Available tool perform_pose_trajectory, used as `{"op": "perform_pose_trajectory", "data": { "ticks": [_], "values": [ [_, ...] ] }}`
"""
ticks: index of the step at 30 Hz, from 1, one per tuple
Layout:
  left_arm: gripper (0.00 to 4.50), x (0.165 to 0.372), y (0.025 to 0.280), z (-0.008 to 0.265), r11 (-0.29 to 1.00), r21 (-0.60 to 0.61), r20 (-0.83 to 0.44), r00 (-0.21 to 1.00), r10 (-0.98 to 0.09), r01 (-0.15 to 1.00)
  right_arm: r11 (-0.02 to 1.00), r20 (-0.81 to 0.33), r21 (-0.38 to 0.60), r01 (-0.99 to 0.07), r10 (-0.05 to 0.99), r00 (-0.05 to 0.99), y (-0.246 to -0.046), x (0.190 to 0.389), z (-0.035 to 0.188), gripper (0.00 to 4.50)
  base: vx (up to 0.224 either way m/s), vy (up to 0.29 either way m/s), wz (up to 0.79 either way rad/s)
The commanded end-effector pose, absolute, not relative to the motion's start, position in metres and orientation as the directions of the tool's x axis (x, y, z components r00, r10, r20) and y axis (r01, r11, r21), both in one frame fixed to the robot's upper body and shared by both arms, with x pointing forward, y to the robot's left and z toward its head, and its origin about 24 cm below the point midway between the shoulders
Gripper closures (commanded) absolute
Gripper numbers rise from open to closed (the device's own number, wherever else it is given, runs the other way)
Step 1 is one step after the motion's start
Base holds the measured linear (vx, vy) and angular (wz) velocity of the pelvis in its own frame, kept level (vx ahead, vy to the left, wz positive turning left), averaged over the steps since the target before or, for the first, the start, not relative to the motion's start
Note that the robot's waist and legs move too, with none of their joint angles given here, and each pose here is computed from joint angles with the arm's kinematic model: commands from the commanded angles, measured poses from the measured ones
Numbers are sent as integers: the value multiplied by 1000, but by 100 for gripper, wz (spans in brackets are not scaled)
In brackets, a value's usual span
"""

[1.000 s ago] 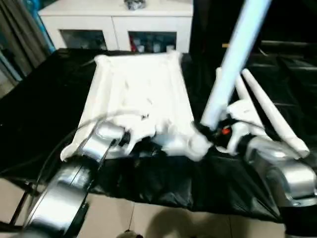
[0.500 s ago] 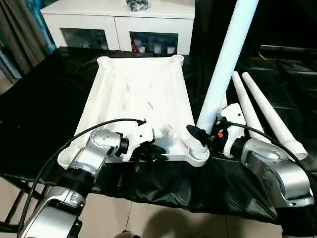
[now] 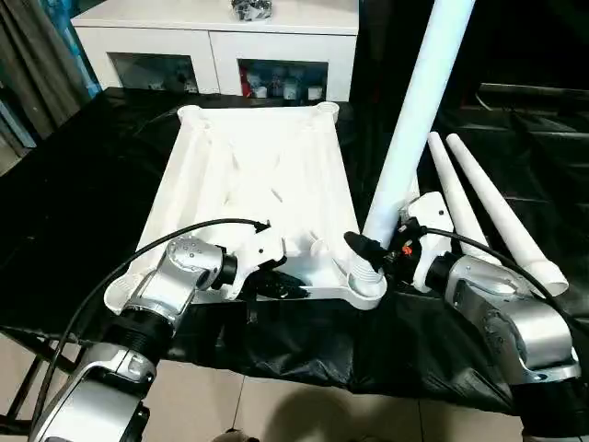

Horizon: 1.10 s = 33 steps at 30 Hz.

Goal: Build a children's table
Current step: Insert table leg to table base

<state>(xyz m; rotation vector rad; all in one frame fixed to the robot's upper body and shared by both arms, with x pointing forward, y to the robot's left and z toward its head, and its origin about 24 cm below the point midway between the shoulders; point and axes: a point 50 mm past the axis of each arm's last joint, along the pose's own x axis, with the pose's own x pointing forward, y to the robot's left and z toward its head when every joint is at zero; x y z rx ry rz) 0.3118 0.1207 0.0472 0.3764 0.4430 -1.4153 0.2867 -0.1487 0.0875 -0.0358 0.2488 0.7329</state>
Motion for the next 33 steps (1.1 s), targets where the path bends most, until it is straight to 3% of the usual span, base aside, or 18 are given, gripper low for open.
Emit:
{"op": "perform_pose_trajectory", "data": {
  "ticks": [1,15,23,33],
  "values": [
    [440,308,126,42,142,-51,-507,97,-856,989,741,-258,57,-669,658,708,-149,288,84,261,0,0,0],
    [450,313,124,43,255,-21,-511,209,-834,967,711,-327,97,-696,683,653,-152,285,61,261,0,0,0],
    [450,314,126,48,256,-16,-501,214,-839,967,714,-332,102,-693,681,653,-154,289,57,261,0,0,0],
    [450,325,134,55,291,19,-517,259,-816,957,689,-354,141,-711,706,614,-141,299,44,261,0,0,0]
  ]
}}
